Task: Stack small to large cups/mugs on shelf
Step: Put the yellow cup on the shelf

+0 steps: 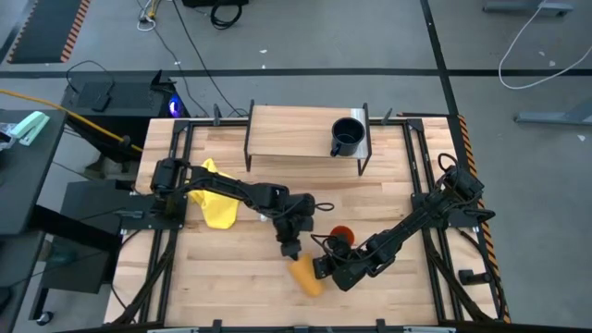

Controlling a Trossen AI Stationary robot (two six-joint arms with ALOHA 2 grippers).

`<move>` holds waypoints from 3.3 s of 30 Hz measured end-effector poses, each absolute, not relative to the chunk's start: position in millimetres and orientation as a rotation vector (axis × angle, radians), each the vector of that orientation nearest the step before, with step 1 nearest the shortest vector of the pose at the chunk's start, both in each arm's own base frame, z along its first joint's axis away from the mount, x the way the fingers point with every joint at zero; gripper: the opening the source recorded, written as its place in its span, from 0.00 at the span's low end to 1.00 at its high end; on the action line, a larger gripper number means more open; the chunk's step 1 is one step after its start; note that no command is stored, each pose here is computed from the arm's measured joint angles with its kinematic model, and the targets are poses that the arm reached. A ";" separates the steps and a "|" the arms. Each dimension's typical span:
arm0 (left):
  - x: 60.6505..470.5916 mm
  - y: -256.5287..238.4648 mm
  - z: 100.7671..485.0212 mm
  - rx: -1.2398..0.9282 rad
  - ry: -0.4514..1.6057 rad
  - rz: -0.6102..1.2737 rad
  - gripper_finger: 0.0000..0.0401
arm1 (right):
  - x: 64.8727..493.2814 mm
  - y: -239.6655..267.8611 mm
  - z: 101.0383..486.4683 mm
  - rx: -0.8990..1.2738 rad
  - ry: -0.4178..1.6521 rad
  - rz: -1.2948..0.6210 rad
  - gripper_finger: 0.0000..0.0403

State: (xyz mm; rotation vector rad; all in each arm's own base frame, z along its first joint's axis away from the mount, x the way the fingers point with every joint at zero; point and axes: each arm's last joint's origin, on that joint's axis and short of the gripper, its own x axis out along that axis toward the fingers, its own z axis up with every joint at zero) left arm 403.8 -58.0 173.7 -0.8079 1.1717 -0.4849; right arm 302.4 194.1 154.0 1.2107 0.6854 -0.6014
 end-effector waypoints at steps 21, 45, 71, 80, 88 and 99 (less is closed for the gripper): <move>405.3 -61.8 175.9 -0.838 1.162 -0.517 0.15 | 302.4 194.1 154.0 1.211 0.685 -0.601 0.14; 409.6 -66.6 167.8 -0.866 1.167 -0.522 0.15 | 302.6 194.7 154.2 1.220 0.697 -0.592 0.14; 418.5 -75.0 176.6 -0.883 1.060 -0.567 0.02 | 302.2 195.1 154.1 1.205 0.706 -0.583 0.14; 419.5 -74.3 176.5 -0.882 1.049 -0.537 0.01 | 280.8 205.5 181.1 1.139 0.616 -0.551 0.08; 420.0 -74.3 176.9 -0.880 1.041 -0.540 0.01 | 235.5 231.9 225.3 1.199 0.679 -0.360 0.02; 423.8 -74.8 181.9 -0.893 0.990 -0.558 0.01 | 227.4 270.5 195.3 1.288 0.787 -0.355 0.01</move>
